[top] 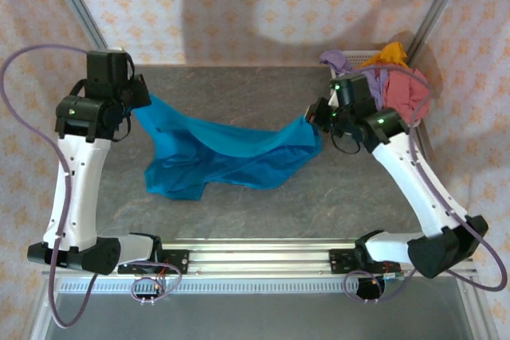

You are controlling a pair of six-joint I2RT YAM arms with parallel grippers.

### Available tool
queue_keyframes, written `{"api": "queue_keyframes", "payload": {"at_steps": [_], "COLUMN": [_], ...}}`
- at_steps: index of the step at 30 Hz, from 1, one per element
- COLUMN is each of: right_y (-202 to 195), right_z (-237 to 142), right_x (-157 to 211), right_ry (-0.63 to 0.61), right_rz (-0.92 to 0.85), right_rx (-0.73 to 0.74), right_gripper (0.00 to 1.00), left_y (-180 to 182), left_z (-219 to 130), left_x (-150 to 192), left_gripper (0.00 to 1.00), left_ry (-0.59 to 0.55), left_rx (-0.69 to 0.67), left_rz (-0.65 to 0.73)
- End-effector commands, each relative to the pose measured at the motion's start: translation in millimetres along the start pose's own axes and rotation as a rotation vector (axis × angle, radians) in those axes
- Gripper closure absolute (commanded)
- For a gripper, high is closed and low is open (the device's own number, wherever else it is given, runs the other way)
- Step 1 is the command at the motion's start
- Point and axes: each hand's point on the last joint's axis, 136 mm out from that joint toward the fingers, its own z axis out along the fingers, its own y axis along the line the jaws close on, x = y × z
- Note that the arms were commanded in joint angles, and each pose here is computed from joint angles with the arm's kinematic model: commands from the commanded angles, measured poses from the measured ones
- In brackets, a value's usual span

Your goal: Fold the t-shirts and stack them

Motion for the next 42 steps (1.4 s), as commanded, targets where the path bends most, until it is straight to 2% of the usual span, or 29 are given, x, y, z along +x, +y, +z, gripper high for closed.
{"api": "queue_keyframes", "payload": {"at_steps": [1,5,10,11,15,19,24,26,28,33,38,42], "right_y": [15.1,42.7,73.7,79.9,92.0,104.0,107.9,93.2,72.2,32.0,5.4,-3.3], "right_z": [-38.9,-82.4,-125.6,-149.0,-184.9,-219.6,-247.0,-223.4,-179.8,-67.4,-8.1,35.6], "right_x": [-32.1,-66.9,-93.2,-95.9,-102.4,-101.1,-94.9,-85.0,-67.7,-3.2,38.6,67.2], "right_ry": [-0.145,-0.305,-0.443,-0.493,-0.579,-0.633,-0.656,-0.559,-0.428,-0.096,0.031,0.137], "right_rz": [-0.094,-0.159,-0.2,-0.208,-0.229,-0.236,-0.235,-0.226,-0.189,-0.066,-0.005,0.01], "right_rx": [0.001,-0.062,-0.162,-0.197,-0.257,-0.339,-0.387,-0.303,-0.221,-0.174,-0.164,-0.134], "right_gripper": [1.0,1.0,1.0,1.0,1.0,1.0,1.0,1.0,1.0,1.0,1.0,0.94], "left_y": [7.5,14.1,16.0,19.1,30.8,33.6,38.9,37.7,34.1,34.6,28.6,23.0], "left_z": [-23.1,-58.7,-104.5,-114.1,-151.7,-188.5,-216.1,-210.3,-191.4,-148.2,-119.0,-102.8], "left_x": [-36.7,-84.5,-123.9,-130.1,-146.8,-158.0,-160.5,-152.8,-139.1,-101.0,-81.8,-76.9], "left_gripper": [1.0,1.0,1.0,1.0,1.0,1.0,1.0,1.0,1.0,1.0,1.0,1.0], "left_ry": [-0.109,-0.281,-0.458,-0.495,-0.618,-0.736,-0.805,-0.762,-0.686,-0.57,-0.468,-0.424], "left_rx": [-0.027,-0.048,-0.002,-0.004,-0.002,0.06,0.097,0.104,0.095,0.05,0.034,0.035], "left_rz": [0.028,0.007,-0.061,-0.079,-0.138,-0.181,-0.212,-0.214,-0.186,-0.142,-0.087,-0.067]}}
